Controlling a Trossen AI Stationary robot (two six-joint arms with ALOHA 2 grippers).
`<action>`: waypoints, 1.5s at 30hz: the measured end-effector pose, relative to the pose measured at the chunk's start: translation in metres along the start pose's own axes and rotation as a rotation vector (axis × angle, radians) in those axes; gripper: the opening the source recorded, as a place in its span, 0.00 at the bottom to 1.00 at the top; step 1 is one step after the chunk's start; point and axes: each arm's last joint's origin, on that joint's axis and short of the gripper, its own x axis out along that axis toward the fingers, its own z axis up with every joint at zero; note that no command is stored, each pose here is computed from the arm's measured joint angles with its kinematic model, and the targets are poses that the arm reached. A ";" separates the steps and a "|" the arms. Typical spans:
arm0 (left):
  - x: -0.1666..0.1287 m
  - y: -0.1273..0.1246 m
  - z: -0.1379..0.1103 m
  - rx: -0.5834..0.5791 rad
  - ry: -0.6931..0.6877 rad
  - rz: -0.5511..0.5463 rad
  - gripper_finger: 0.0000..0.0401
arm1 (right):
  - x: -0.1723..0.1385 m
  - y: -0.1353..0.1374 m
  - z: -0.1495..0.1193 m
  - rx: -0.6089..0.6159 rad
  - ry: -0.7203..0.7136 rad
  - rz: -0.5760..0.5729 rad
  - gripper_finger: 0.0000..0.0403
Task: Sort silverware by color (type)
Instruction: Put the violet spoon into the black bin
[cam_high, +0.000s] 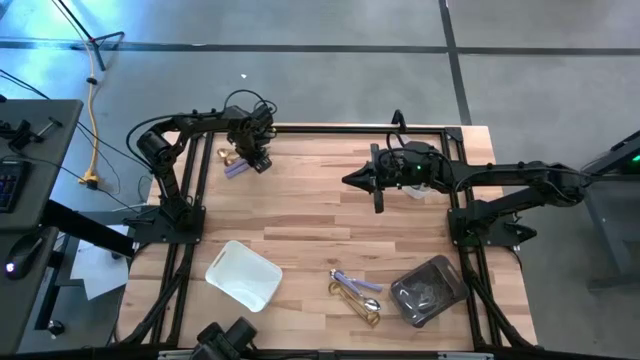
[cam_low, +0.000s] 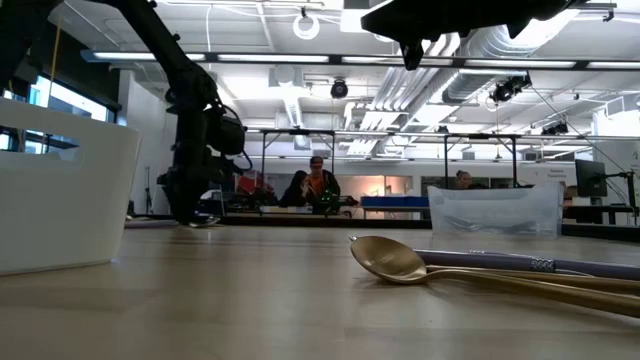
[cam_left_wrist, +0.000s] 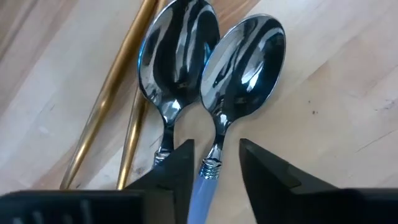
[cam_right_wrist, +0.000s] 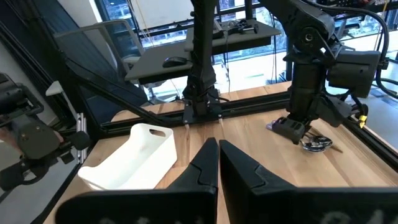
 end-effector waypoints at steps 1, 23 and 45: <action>0.000 0.000 0.000 -0.003 -0.004 0.002 0.25 | 0.000 0.000 0.000 0.000 0.000 0.000 0.00; -0.033 -0.026 -0.011 0.038 -0.055 -0.041 0.00 | 0.000 0.000 0.000 0.000 0.000 0.001 0.00; -0.133 -0.111 -0.125 0.147 -1.212 -0.616 0.00 | 0.000 0.000 0.003 -0.006 -0.028 0.005 0.00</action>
